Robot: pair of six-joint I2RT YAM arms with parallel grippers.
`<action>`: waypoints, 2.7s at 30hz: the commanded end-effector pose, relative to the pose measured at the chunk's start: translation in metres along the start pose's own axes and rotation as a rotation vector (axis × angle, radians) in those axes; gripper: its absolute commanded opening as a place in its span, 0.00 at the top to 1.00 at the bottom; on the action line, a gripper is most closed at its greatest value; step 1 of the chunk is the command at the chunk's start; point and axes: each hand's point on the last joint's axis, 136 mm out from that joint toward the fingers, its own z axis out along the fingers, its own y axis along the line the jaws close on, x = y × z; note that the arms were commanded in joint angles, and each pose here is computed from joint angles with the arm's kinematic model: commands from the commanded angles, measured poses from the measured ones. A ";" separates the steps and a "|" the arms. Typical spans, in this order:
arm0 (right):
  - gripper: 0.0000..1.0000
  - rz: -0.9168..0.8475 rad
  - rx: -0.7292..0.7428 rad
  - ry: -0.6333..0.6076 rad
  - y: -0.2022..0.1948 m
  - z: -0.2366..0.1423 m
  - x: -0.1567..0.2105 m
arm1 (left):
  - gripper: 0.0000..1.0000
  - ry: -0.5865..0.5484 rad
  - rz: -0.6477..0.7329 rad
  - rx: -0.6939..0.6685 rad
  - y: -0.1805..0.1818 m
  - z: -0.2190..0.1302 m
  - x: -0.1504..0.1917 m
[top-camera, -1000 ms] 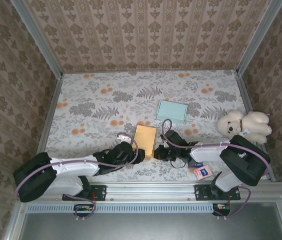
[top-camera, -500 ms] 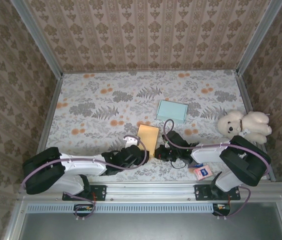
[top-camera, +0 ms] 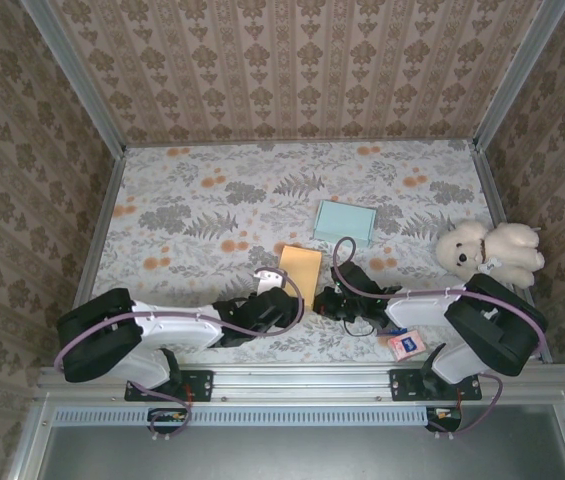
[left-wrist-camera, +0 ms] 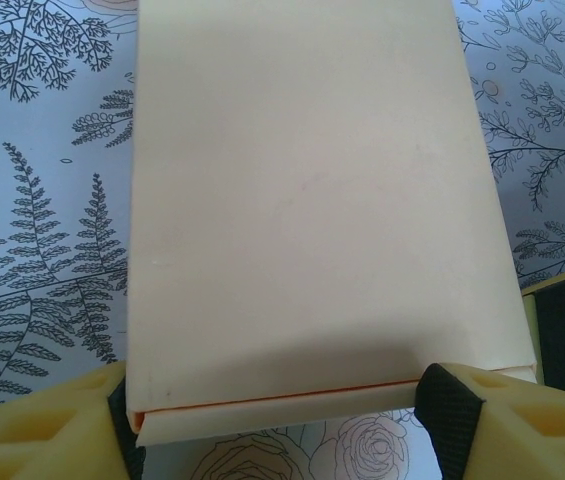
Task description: Fold the paper box
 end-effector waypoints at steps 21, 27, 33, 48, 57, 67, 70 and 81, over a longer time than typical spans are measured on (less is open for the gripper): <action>1.00 -0.081 0.054 -0.152 0.002 -0.068 -0.060 | 0.16 -0.161 -0.093 0.060 0.037 -0.048 -0.085; 1.00 -0.024 0.042 -0.180 -0.006 -0.065 -0.089 | 0.16 -0.182 -0.057 0.104 0.026 -0.032 -0.106; 1.00 0.039 0.009 -0.136 -0.017 -0.041 -0.104 | 0.17 -0.150 -0.041 0.132 0.014 0.001 -0.118; 1.00 0.111 -0.048 -0.060 -0.033 0.003 -0.113 | 0.24 -0.032 -0.013 0.176 -0.009 0.067 -0.112; 1.00 0.120 -0.073 -0.062 -0.032 0.008 -0.112 | 0.28 0.020 0.011 0.326 -0.063 0.064 -0.104; 1.00 0.122 -0.107 -0.071 -0.027 0.010 -0.112 | 0.29 0.074 -0.002 0.454 -0.110 0.065 -0.092; 1.00 0.123 -0.115 -0.082 -0.025 0.006 -0.112 | 0.29 0.078 -0.023 0.393 -0.095 0.070 -0.097; 0.87 -0.016 0.022 -0.276 -0.011 -0.064 -0.113 | 0.23 -0.073 -0.154 0.082 0.014 0.024 -0.151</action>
